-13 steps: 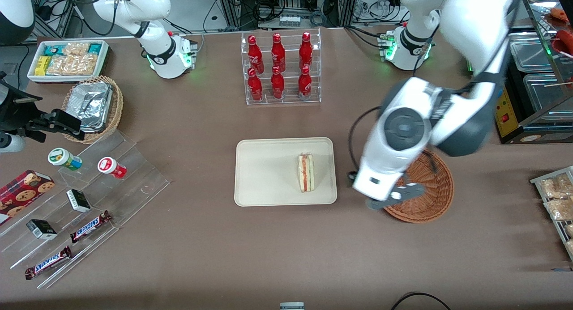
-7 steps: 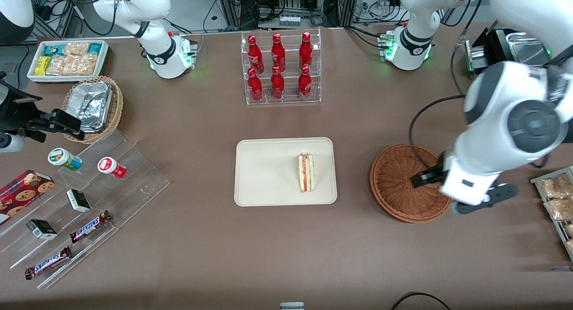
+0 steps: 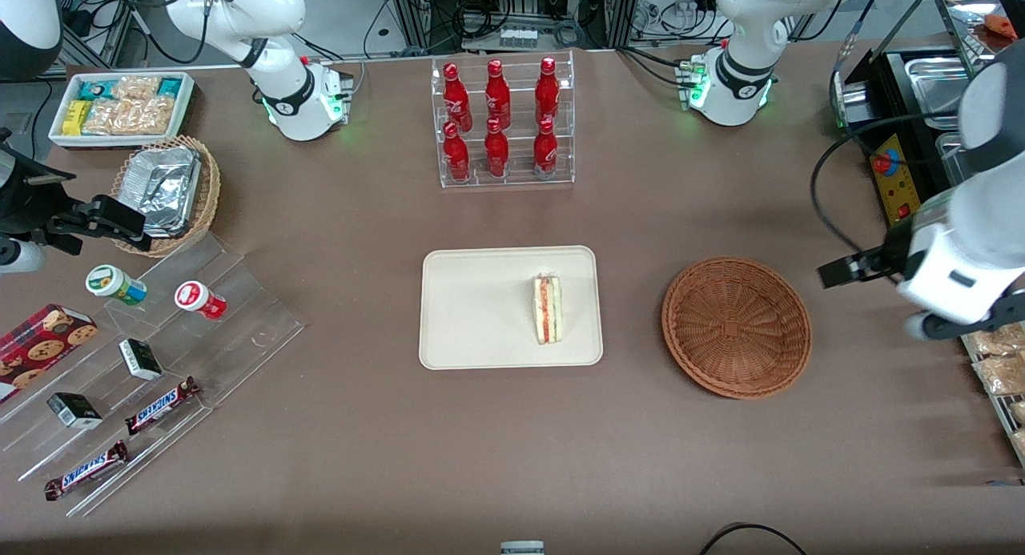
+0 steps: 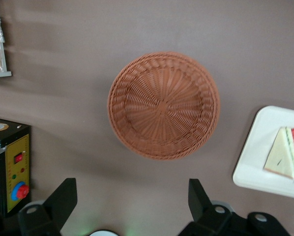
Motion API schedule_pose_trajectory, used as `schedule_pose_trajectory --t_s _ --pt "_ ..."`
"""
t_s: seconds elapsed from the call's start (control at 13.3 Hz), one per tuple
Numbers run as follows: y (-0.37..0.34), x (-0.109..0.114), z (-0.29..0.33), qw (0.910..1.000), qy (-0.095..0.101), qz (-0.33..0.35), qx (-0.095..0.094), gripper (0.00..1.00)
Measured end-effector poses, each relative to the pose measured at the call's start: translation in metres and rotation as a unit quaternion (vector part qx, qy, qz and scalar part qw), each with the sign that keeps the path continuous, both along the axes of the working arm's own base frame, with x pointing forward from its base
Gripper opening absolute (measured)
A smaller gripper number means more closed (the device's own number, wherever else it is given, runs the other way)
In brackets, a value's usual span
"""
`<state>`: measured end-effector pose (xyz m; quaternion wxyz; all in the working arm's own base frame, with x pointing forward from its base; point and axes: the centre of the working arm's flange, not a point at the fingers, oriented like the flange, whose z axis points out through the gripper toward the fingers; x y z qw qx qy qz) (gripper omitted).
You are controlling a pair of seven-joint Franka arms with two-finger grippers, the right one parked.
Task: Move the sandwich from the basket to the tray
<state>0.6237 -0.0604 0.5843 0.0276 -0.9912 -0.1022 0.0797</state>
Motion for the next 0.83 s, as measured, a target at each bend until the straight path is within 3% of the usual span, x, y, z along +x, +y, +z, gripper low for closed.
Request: schedule_pose_trajectory --t_s 0.53,0.83 --pt "-0.015 -0.046 0.004 0.9995 0.020 -0.024 0.009 1.00" --pt "0.000 -0.067 0.009 0.9981 0.028 -0.051 -0.020 1.00"
